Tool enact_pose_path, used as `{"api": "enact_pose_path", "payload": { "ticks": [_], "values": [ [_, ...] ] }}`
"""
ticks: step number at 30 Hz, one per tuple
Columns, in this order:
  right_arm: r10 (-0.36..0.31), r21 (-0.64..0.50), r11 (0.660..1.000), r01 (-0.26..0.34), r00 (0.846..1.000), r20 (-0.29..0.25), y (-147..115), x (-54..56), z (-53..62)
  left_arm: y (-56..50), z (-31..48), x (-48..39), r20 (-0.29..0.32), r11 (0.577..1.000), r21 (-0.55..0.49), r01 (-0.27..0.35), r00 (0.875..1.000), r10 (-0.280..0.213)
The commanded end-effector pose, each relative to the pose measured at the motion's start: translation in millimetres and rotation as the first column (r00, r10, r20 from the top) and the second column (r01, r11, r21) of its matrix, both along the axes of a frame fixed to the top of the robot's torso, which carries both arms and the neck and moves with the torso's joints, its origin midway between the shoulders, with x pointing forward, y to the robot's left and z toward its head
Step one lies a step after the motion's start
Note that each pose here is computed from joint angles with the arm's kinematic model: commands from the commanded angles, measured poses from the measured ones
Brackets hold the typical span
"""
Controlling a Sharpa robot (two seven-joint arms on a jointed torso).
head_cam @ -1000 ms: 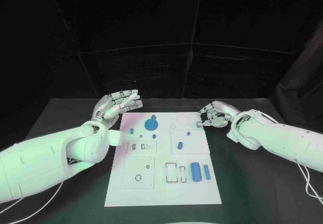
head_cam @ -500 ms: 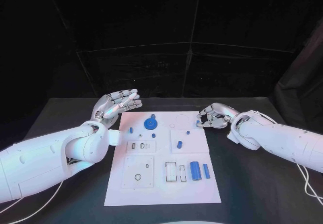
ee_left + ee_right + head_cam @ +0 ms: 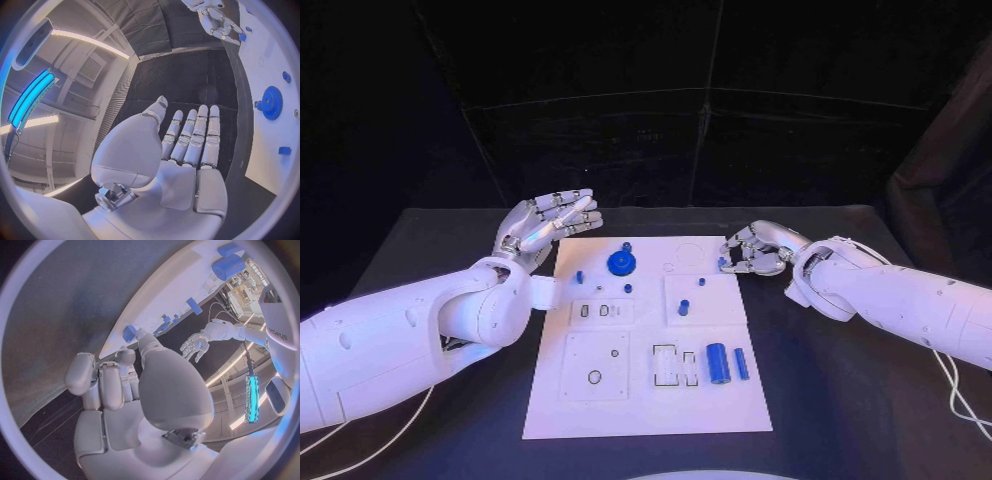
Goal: Assemble the parts on the task board
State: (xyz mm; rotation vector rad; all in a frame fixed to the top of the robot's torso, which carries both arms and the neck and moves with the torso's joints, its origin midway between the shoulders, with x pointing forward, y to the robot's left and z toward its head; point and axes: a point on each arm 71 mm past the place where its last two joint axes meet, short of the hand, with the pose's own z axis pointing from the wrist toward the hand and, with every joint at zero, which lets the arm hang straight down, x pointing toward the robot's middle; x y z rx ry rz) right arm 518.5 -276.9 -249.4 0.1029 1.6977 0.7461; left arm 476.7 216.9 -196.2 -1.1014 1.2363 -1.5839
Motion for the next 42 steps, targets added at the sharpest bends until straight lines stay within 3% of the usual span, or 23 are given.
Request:
{"api": "enact_pose_path", "payload": {
  "ticks": [1, 30, 42],
  "values": [
    [0.008, 0.001, 1.000, -0.008, 1.000, 0.003, 1.3, 0.1, 0.5, 0.1, 2.0, 0.2, 0.016, 1.000, -0.001, 0.005, 1.000, -0.005],
    [-0.018, 0.002, 1.000, 0.018, 1.000, 0.019, 7.2, 3.8, -0.4, 0.8, 1.8, 0.3, 0.014, 1.000, 0.000, 0.004, 1.000, -0.004],
    [-0.026, 0.016, 1.000, 0.025, 0.997, 0.070, 7.8, 3.1, 3.9, 0.9, 1.6, 0.3, 0.011, 1.000, 0.000, 0.006, 1.000, -0.006]
  ]
}}
